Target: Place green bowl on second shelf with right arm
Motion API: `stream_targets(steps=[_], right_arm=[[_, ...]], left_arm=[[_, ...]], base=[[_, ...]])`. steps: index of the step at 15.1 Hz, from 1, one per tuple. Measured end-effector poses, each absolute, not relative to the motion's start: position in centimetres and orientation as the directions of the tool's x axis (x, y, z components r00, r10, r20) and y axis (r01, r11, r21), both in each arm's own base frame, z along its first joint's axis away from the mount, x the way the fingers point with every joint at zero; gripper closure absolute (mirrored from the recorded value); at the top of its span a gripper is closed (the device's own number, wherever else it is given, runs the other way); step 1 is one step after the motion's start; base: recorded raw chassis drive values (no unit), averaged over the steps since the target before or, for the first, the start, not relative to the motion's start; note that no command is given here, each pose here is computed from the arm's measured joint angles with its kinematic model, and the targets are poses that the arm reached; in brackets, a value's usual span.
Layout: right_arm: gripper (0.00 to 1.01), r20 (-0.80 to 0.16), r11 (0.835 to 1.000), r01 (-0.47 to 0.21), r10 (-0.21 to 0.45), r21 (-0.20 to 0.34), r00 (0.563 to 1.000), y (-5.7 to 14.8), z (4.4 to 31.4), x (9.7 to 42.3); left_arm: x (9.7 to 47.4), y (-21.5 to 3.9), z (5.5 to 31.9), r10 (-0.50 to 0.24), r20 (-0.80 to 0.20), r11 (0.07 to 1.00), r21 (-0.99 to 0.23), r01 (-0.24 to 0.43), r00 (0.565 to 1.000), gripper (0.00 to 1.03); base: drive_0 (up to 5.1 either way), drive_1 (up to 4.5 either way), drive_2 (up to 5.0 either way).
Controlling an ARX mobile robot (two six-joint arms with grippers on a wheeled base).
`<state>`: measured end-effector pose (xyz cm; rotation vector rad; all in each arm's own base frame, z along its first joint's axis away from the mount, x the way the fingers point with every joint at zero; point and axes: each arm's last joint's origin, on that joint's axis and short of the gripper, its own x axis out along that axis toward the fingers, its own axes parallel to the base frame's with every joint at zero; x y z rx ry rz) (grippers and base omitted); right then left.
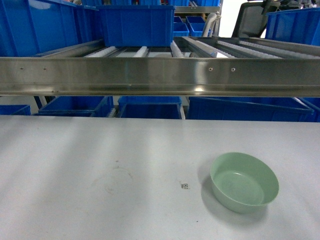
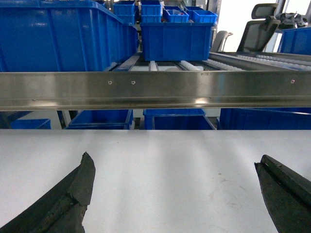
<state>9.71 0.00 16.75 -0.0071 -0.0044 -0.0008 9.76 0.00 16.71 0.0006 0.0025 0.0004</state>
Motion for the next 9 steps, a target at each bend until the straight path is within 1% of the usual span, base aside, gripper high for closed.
stream_targets(steps=[9], right_arm=[[0.03, 0.004, 1.000, 0.001, -0.001, -0.007, 1.000, 0.00, 16.75, 9.71]], left_arm=[[9.76, 0.00, 16.71, 0.001, -0.002, 1.000, 0.001, -0.001, 1.000, 0.05]], base=[[0.0, 0.00, 0.0]])
